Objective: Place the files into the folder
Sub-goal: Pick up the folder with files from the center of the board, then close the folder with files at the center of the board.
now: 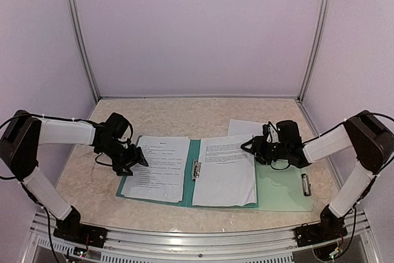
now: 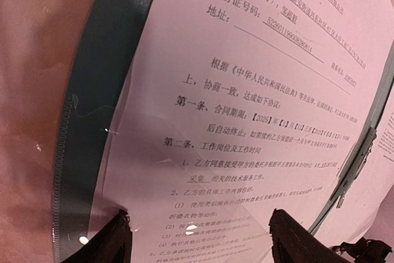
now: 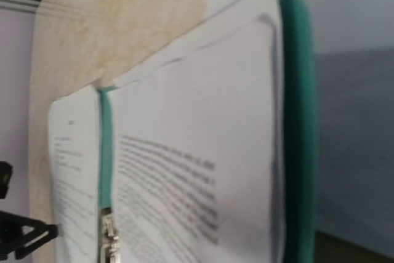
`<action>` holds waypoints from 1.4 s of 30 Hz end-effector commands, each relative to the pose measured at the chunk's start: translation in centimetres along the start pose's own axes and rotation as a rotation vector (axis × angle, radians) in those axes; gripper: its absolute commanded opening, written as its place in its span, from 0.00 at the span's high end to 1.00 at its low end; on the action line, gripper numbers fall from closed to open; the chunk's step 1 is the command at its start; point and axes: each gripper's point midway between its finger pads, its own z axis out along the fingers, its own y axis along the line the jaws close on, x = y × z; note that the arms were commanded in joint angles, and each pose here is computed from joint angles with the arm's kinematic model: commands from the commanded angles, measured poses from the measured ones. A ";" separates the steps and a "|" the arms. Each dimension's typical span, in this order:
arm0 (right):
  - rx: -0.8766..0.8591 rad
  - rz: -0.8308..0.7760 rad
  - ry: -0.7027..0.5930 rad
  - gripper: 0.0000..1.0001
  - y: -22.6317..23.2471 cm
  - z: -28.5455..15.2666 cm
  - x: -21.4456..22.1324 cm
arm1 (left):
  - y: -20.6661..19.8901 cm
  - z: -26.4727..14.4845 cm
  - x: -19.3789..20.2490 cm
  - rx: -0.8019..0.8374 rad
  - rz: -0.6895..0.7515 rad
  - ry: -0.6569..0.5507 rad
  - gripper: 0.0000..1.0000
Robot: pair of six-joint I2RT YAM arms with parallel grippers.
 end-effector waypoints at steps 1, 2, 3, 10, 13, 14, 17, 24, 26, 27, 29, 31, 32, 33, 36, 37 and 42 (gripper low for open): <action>-0.050 -0.059 0.009 0.49 2.9 -0.8 -0.9 | 1.8 1.8 1.7 -0.068 -0.016 0.066 0.26; -0.052 -0.070 0.008 0.49 3.3 -1.0 -1.0 | 1.7 1.8 1.7 -0.067 -0.014 0.067 0.26; -0.056 -0.079 0.011 0.49 3.6 -1.1 -1.2 | 1.6 1.8 1.7 -0.065 -0.011 0.066 0.26; -0.143 -0.162 0.056 0.48 8.4 -1.0 -0.7 | 0.7 1.8 1.7 -0.040 -0.001 0.067 0.26; -0.177 -0.200 0.082 0.43 10.5 -0.5 0.0 | 0.4 1.9 1.6 -0.032 0.004 0.068 0.26; -0.189 -0.213 0.088 0.41 11.2 -0.4 0.1 | 0.3 1.9 1.6 -0.029 0.006 0.069 0.26; -0.216 -0.248 0.106 0.36 13.3 -0.2 0.6 | 0.0 2.0 1.6 -0.025 0.011 0.070 0.26; -0.233 -0.321 0.102 0.24 17.3 -0.6 0.2 | -0.5 2.2 1.6 -0.018 0.021 0.074 0.26; -0.243 -0.333 0.106 0.22 18.2 -0.7 0.3 | -0.6 2.1 1.5 -0.015 0.023 0.071 0.26; -0.249 -0.339 0.107 0.22 18.6 -0.7 0.3 | -0.6 2.1 1.5 -0.013 0.023 0.070 0.26; -0.265 -0.346 0.117 0.20 19.3 -0.5 0.6 | -0.7 2.1 1.5 -0.011 0.025 0.070 0.26; -0.280 -0.355 0.127 0.16 20.1 -0.4 0.9 | -0.7 2.1 1.5 -0.013 0.026 0.070 0.26; -0.288 -0.357 0.132 0.14 20.5 -0.3 1.1 | -0.7 2.1 1.5 -0.012 0.027 0.070 0.26; -0.299 -0.361 0.137 0.13 20.9 -0.3 1.3 | -0.8 2.0 1.4 -0.010 0.029 0.067 0.26; -0.325 -0.370 0.152 0.10 22.1 0.0 1.9 | -0.9 1.9 1.3 -0.008 0.032 0.065 0.26; -0.334 -0.373 0.158 0.09 22.5 0.0 2.1 | -0.9 1.9 1.3 -0.008 0.032 0.065 0.26; -0.370 -0.384 0.190 0.07 24.0 0.7 3.4 | -1.1 1.8 1.2 -0.006 0.038 0.061 0.26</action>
